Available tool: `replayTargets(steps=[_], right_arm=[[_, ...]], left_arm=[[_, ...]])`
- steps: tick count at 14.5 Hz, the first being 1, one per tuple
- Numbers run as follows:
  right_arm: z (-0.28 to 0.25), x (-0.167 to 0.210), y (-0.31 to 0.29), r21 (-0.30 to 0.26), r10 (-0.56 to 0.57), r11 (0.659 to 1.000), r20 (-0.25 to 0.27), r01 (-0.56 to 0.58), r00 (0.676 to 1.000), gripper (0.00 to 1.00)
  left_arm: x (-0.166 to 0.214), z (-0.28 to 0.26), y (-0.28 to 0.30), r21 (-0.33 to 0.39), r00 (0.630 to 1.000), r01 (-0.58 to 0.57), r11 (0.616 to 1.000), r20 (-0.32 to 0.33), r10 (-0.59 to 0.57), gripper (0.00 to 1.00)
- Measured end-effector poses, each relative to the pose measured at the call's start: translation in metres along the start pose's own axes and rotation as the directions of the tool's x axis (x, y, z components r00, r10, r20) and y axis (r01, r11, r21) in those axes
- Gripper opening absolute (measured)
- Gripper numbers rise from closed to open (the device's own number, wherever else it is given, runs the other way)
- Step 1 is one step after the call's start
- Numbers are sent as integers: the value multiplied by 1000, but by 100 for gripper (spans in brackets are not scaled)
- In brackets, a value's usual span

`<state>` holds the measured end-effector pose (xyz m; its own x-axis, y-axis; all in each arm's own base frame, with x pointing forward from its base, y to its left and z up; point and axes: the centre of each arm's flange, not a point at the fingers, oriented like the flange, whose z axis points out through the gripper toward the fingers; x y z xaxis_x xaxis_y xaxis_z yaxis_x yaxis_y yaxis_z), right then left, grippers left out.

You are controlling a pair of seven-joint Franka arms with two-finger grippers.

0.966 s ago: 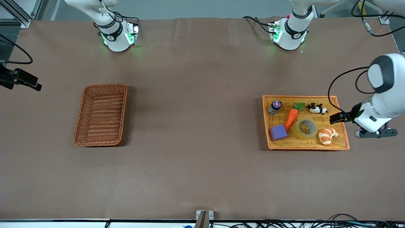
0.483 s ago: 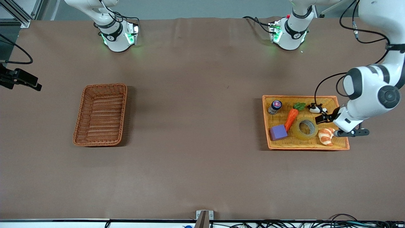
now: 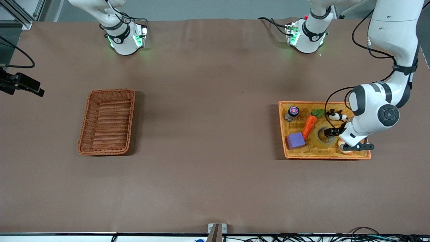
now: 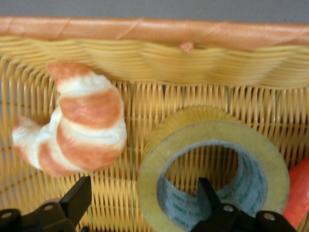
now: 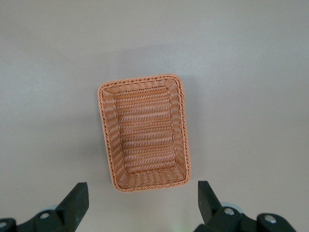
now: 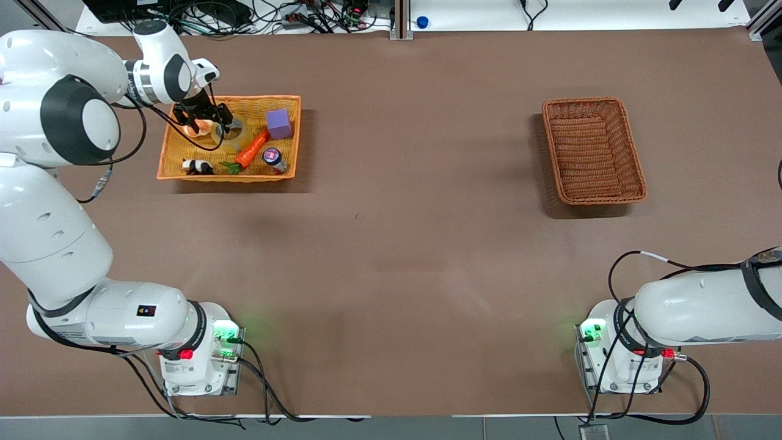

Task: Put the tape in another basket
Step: 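Lower the left gripper onto the tape roll and close it, then lift the tape roll with the left gripper toward the table middle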

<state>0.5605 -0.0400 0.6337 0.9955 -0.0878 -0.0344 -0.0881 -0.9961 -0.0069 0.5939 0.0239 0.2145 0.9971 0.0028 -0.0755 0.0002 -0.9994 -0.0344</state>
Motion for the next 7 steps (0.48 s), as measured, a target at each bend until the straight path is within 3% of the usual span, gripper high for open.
replayTargets(steps=[2,7], right_arm=[[0,0,0,0,0,1000,0,0,1000,100],[0,0,0,0,0,1000,0,0,1000,100]], left_arm=[[4,-3,1,1,1000,-2,1000,-10,2,89],[5,-4,6,-2,1000,-6,1000,-12,6,35]])
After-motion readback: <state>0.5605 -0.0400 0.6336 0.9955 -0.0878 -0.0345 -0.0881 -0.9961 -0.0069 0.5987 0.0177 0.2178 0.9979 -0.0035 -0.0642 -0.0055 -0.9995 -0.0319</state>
